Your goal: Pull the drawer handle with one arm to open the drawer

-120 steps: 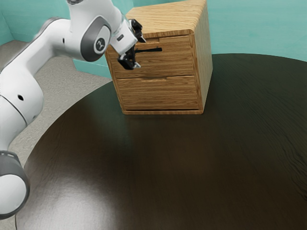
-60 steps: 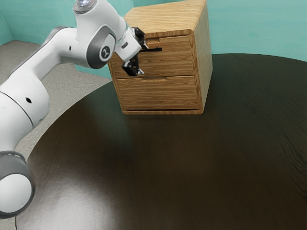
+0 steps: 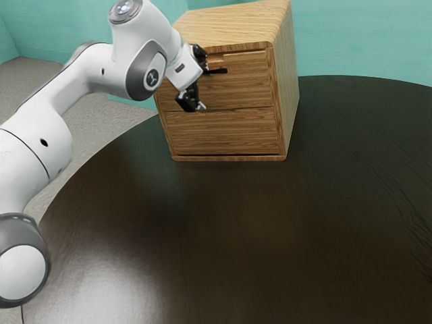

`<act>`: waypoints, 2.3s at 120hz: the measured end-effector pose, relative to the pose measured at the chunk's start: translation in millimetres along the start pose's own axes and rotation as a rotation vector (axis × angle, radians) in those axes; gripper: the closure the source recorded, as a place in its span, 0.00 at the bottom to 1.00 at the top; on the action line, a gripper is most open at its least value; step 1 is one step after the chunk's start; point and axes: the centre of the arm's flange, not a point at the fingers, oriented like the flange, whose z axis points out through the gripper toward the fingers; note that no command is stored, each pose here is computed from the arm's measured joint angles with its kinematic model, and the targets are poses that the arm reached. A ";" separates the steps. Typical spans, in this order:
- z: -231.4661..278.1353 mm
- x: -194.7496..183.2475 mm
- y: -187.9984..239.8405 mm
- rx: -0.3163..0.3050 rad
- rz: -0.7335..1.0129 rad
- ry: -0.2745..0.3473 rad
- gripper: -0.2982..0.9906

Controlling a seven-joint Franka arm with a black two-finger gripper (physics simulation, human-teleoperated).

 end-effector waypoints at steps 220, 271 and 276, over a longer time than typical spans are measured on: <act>-77.6 14.3 73.3 -0.127 -0.021 -0.053 0.25; -106.0 21.3 100.0 -0.140 -0.040 -0.052 0.23; -109.0 24.6 102.8 -0.141 -0.038 -0.051 0.23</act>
